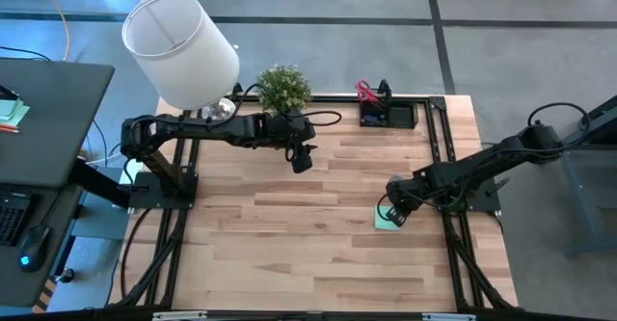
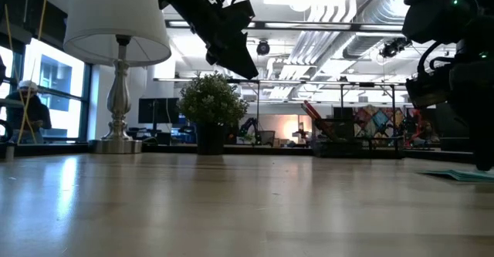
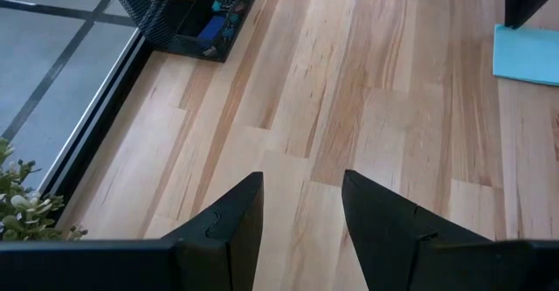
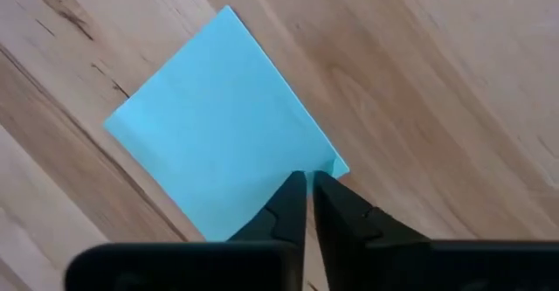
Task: Pick and place office supplies into organizer
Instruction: Put the blue sticky notes in the black desk organizer
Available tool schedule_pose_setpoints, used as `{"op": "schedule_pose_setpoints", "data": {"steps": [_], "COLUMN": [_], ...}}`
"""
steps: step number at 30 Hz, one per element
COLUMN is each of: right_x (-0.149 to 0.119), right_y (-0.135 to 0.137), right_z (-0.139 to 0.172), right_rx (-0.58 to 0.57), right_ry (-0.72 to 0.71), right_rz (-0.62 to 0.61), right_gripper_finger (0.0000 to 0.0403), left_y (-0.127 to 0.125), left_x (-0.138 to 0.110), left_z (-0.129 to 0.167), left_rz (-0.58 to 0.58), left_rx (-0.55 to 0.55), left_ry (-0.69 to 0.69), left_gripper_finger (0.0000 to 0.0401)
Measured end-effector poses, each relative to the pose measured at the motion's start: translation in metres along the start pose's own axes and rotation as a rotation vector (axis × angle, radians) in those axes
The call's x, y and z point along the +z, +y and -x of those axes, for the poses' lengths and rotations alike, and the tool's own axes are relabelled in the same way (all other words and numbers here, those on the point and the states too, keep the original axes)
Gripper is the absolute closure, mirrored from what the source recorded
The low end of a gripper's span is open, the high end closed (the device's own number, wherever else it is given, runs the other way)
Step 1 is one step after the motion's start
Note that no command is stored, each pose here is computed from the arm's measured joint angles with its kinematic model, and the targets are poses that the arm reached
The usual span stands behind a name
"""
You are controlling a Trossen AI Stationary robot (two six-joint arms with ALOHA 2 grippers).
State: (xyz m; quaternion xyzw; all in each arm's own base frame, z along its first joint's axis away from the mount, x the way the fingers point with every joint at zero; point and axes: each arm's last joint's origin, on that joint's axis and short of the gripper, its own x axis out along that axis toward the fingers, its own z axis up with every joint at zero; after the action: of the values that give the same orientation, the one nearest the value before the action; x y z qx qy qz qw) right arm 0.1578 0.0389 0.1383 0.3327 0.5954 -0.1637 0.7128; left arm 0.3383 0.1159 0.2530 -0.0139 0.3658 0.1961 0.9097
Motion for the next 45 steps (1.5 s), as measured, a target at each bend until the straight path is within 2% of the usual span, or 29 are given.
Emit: {"op": "schedule_pose_setpoints", "data": {"steps": [9, 13, 17, 23, 31, 34, 37, 41, 45], "right_x": [0.001, 0.001, 0.001, 0.002, 0.005, 0.015, 0.023, 0.031, 0.034], "right_y": [-0.001, -0.001, -0.002, -0.001, 0.002, 0.014, 0.021, 0.029, 0.036], "right_z": [0.0, 0.0, 0.0, -0.005, 0.001, 0.018, 0.04, 0.063, 0.063], "right_rx": [-0.016, -0.032, -0.049, -0.068, -0.085, -0.091, -0.169, -0.211, -0.138], "right_ry": [-0.018, -0.039, -0.05, -0.022, -0.011, -0.057, -0.105, -0.138, -0.158], "right_rz": [0.002, -0.006, -0.006, 0.004, 0.048, 0.079, 0.12, 0.132, 0.17], "right_gripper_finger": [0.0321, 0.031, 0.033, 0.0395, 0.0401, 0.0401, 0.0402, 0.0402, 0.0384], "left_y": [0.0, 0.0, 0.0, 0.0, 0.0, 0.0, 0.0, 0.0, 0.0], "left_x": [0.0, 0.0, 0.0, 0.0, 0.0, 0.0, 0.0, 0.0, -0.001], "left_z": [0.0, 0.0, 0.0, 0.0, 0.0, 0.0, 0.0, 0.0, 0.0], "left_rz": [0.0, 0.0, 0.0, 0.0, -0.001, -0.004, -0.004, -0.004, -0.009], "left_rx": [0.0, 0.0, 0.0, 0.0, 0.0, 0.0, 0.0, 0.0, 0.0], "left_ry": [-0.001, -0.002, -0.002, -0.002, -0.002, -0.002, -0.002, 0.001, 0.012], "left_gripper_finger": [0.0256, 0.0256, 0.0256, 0.0256, 0.0256, 0.0256, 0.0256, 0.0256, 0.0256]}}
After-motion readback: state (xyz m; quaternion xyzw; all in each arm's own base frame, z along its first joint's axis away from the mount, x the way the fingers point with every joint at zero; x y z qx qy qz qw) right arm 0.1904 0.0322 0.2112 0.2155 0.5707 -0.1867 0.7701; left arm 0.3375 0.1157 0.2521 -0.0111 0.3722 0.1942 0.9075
